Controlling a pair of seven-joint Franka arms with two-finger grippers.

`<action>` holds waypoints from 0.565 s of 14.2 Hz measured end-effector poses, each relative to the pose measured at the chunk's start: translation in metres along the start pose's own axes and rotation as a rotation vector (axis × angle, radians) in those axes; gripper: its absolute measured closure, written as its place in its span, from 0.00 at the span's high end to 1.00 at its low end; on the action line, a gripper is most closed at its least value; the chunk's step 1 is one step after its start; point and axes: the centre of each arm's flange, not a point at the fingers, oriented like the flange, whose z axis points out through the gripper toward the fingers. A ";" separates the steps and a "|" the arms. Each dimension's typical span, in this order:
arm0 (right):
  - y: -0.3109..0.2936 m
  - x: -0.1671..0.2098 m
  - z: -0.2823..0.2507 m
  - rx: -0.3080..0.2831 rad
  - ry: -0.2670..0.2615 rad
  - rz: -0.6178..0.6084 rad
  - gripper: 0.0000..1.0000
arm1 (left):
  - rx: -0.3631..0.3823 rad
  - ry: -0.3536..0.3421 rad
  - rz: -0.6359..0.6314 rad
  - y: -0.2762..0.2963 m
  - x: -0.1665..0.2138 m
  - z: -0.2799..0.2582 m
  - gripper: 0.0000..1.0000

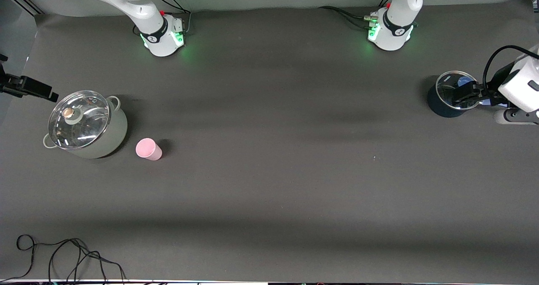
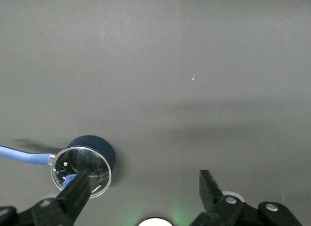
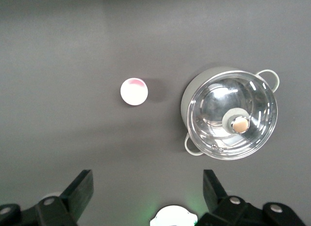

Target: Transfer pink cup from left to right arm

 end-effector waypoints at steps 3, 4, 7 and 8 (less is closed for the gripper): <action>-0.001 -0.011 0.008 0.008 0.053 -0.047 1.00 | 0.000 -0.001 0.005 0.000 0.000 0.000 1.00; -0.001 -0.014 0.012 0.010 0.074 -0.087 1.00 | 0.000 -0.001 0.005 0.000 0.000 0.000 1.00; 0.000 -0.015 0.017 0.010 0.099 -0.143 1.00 | 0.001 -0.001 0.007 0.000 0.000 0.001 1.00; 0.000 -0.014 0.017 0.010 0.106 -0.145 1.00 | 0.001 -0.001 0.007 0.000 0.000 0.001 1.00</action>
